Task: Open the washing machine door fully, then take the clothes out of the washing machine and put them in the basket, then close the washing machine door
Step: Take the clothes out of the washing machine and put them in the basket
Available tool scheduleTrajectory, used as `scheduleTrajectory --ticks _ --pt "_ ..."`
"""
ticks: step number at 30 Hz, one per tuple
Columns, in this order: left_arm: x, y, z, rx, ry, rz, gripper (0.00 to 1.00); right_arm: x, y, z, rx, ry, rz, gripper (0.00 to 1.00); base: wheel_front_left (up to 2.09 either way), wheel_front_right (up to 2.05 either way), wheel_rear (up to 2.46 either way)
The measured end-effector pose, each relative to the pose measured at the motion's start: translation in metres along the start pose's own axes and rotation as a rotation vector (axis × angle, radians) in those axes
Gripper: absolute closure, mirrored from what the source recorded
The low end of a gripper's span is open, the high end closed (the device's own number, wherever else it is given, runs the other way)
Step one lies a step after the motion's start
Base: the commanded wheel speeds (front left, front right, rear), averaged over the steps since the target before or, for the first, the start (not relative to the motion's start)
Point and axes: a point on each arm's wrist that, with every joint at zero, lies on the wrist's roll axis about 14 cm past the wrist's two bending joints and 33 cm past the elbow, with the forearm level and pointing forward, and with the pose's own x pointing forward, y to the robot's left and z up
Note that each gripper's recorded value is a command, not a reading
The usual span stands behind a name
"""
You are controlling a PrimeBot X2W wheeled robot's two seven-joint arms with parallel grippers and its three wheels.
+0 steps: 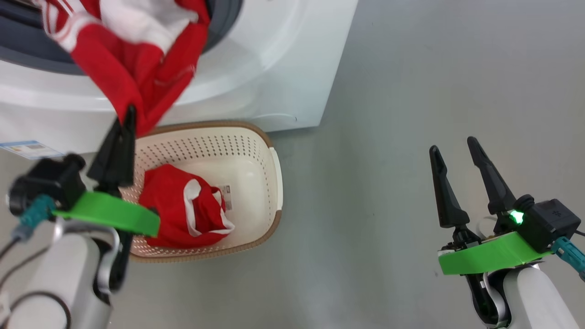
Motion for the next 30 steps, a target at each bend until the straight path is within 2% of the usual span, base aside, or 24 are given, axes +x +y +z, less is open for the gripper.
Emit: scheduleTrajectory --ticks 12,19,30 --pt "-0.054 -0.019 0.020 -0.028 -0.030 0.008 1.00 -0.017 0.011 0.021 0.012 -0.045 0.023 0.00 0.00 0.00 0.00" --pt "-0.080 -0.032 0.047 -0.037 -0.089 0.003 1.00 -0.027 0.015 0.034 0.015 -0.076 0.031 0.00 0.00 0.00 0.00" --pt "-0.097 -0.037 0.047 -0.073 -0.069 0.020 1.00 -0.028 0.016 0.037 0.016 -0.085 0.031 0.00 0.00 0.00 0.00"
